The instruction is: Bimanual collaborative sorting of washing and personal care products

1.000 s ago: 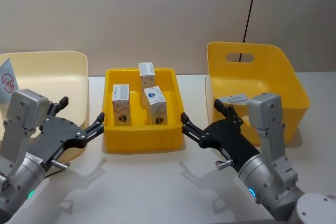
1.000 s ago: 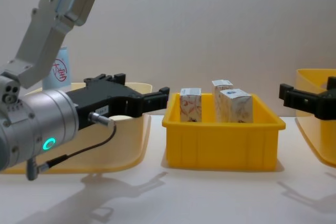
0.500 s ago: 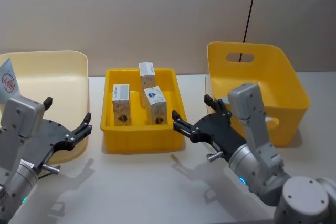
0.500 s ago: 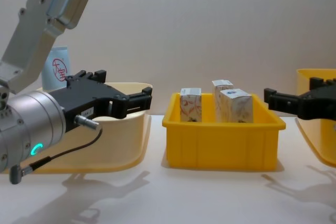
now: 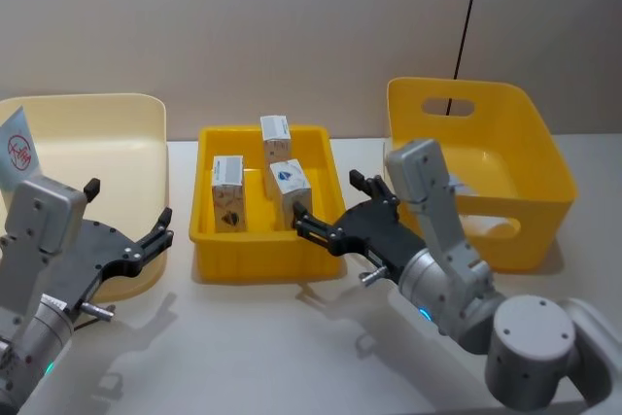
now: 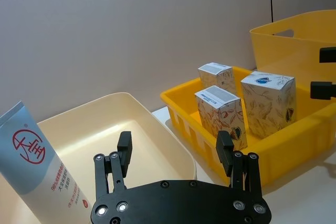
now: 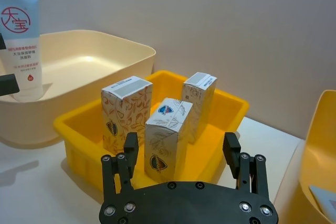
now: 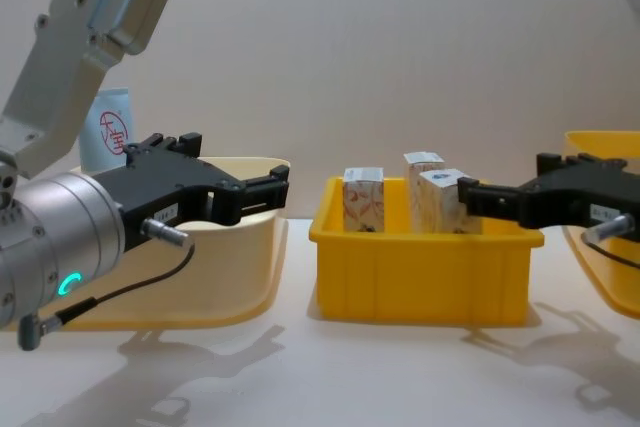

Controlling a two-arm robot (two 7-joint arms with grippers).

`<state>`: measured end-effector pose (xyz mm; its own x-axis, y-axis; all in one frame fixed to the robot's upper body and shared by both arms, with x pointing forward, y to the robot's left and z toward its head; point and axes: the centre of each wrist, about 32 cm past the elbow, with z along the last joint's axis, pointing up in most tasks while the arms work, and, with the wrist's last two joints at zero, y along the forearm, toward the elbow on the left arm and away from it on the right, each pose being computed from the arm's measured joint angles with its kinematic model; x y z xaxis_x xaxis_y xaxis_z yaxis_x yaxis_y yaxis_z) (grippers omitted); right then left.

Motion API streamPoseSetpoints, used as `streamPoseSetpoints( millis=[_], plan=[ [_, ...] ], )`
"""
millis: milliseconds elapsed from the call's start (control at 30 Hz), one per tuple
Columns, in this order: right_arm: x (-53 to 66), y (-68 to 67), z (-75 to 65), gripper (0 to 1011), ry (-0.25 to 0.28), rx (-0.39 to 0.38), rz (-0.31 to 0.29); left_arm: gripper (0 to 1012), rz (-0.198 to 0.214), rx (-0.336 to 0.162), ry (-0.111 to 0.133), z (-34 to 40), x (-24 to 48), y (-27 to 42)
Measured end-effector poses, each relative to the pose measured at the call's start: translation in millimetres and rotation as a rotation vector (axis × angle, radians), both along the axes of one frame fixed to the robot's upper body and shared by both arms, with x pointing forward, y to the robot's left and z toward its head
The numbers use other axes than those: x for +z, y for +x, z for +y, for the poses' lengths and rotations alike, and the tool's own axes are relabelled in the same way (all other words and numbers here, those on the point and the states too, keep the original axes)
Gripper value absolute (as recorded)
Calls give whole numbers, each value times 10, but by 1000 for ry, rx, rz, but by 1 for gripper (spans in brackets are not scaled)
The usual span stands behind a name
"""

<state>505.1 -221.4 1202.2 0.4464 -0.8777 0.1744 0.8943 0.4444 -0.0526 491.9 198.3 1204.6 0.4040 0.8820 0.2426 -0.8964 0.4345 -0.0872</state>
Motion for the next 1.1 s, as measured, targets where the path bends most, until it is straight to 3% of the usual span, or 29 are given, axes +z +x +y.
streamPoseSetpoints(
  millis=[1100],
  plan=[
    [-66, 358, 382, 1001, -56, -39, 46, 1000, 1, 0, 0, 1, -2, 1]
  ],
)
